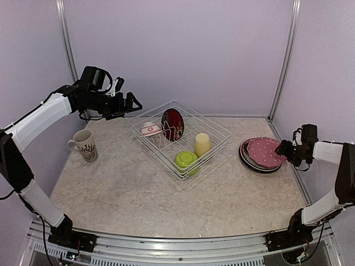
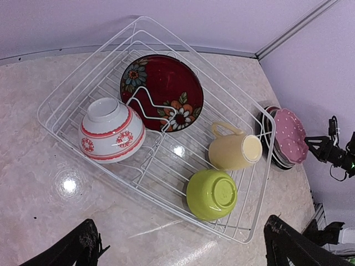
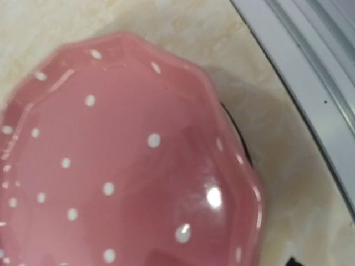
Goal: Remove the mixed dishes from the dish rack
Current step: Adjust the plate on the plate, then grab the plate from the dish rack.
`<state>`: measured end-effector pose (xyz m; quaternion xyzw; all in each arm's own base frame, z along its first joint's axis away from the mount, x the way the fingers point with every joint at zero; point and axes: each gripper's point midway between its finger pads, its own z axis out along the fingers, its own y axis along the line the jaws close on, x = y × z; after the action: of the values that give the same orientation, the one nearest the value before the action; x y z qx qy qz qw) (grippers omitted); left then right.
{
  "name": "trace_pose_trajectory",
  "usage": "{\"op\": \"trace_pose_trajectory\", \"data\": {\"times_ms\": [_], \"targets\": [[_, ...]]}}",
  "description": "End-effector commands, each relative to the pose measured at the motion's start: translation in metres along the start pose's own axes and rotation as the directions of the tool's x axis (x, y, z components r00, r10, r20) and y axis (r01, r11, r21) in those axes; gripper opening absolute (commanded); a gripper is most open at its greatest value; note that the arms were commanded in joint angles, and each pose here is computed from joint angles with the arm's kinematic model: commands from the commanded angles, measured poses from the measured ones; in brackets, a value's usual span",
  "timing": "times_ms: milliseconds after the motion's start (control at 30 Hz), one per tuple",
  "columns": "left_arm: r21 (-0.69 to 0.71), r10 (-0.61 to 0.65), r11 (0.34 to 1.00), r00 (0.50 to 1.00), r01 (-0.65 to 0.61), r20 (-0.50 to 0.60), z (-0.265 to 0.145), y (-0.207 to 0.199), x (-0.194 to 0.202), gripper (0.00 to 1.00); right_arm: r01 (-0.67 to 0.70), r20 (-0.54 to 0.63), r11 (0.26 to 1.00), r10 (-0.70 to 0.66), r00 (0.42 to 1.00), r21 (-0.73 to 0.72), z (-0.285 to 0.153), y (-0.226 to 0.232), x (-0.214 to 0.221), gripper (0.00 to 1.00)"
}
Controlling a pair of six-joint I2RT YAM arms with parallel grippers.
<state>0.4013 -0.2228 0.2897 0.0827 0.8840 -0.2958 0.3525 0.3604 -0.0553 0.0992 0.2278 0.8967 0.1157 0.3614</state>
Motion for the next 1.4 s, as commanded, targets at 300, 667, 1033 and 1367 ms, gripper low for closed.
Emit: {"op": "trace_pose_trajectory", "data": {"times_ms": [300,667,1033,1367], "targets": [[-0.010,0.018,1.000,1.000,-0.018,0.003,-0.004,-0.006,-0.004,0.99,0.093,-0.023,0.993,-0.095,0.995,-0.070,0.021,0.044,0.009,0.59],[-0.004,0.019,1.000,1.000,-0.019,0.003,-0.006,-0.008,-0.005,0.99,0.186,0.056,0.965,-0.199,0.978,0.187,-0.014,0.024,-0.024,0.82],[-0.007,0.015,1.000,1.000,-0.015,-0.004,-0.003,-0.007,-0.003,0.99,0.483,0.278,0.876,-0.461,0.843,-0.012,-0.040,0.199,-0.045,1.00],[-0.009,0.017,1.000,1.000,-0.017,-0.006,-0.003,-0.006,-0.003,0.99,0.584,0.341,0.772,-0.494,0.800,-0.251,-0.003,0.361,-0.013,1.00]]}}
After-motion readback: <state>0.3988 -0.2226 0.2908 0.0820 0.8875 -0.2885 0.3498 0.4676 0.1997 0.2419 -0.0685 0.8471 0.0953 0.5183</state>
